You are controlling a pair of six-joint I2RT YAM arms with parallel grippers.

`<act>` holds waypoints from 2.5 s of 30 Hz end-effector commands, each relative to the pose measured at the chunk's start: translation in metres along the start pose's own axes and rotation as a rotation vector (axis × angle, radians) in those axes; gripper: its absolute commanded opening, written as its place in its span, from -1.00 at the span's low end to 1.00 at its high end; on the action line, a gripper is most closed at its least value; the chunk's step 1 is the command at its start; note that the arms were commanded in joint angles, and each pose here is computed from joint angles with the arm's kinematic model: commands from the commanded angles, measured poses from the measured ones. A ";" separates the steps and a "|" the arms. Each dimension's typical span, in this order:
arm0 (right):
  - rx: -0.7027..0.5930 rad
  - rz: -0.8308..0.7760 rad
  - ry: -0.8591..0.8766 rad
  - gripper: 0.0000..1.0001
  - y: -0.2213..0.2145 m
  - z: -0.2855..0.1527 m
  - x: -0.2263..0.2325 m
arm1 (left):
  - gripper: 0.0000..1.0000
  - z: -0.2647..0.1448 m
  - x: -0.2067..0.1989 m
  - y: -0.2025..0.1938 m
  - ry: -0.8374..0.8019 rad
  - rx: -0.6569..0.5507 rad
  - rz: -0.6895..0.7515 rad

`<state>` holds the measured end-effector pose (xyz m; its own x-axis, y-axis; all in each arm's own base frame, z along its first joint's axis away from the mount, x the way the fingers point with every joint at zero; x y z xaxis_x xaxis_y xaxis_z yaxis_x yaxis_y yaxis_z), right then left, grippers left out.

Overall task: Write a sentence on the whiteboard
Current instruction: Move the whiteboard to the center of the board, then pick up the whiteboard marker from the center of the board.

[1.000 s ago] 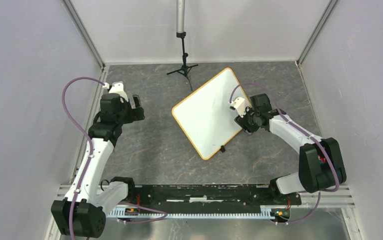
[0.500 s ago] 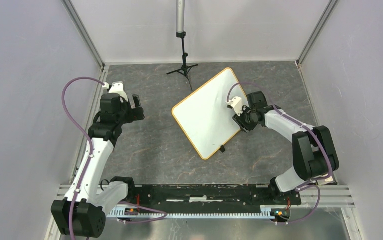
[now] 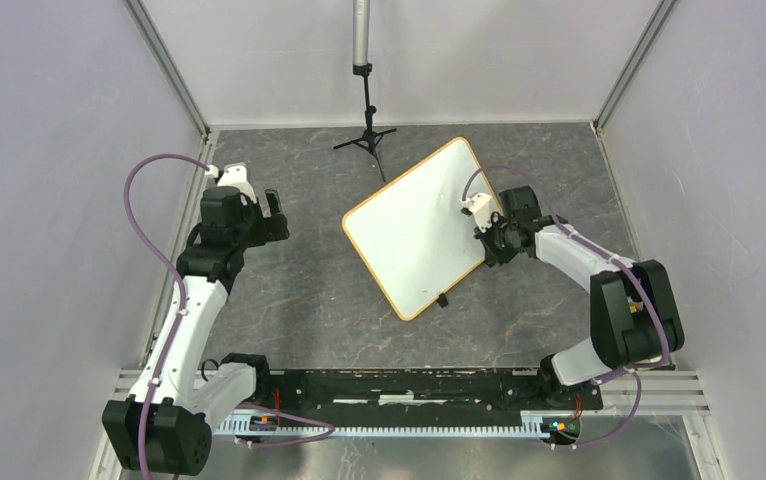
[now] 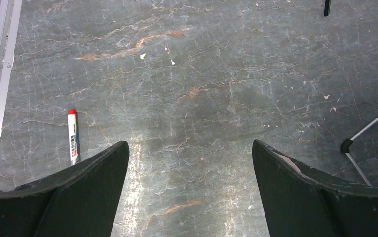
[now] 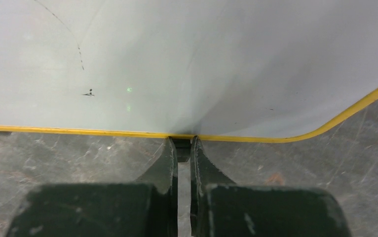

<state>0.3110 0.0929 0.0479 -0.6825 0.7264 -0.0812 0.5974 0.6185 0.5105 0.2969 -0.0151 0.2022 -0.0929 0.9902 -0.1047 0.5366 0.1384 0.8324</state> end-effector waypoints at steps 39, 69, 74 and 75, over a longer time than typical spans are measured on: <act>-0.069 0.186 0.296 -0.37 -0.037 -0.048 0.144 | 1.00 -0.001 -0.004 0.016 -0.006 -0.028 -0.035; -0.382 -0.134 0.284 0.47 0.048 -0.138 0.128 | 0.75 0.030 0.103 -0.074 0.003 0.631 0.323; -0.436 -0.182 0.284 0.59 0.069 -0.157 0.126 | 0.63 0.042 0.138 -0.094 0.072 0.728 0.238; -0.441 -0.189 0.283 0.61 0.072 -0.158 0.126 | 0.61 0.044 0.144 -0.096 0.093 0.739 0.227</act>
<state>0.1952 0.1757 0.1844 -0.8561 0.5145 0.0498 0.3461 0.4988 0.7946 0.2649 0.0897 0.0872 0.0482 0.9978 0.0461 0.9585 -0.0592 0.2790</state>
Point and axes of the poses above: each gripper's point midway between its finger pads, its own z axis out along the fingers, its own x axis along the line the jaws close on, y = z × x, the point moved 1 cm from there along -z, back along the fingers, and after that the axes turned 1 degree about z, right-handed, at the moved point
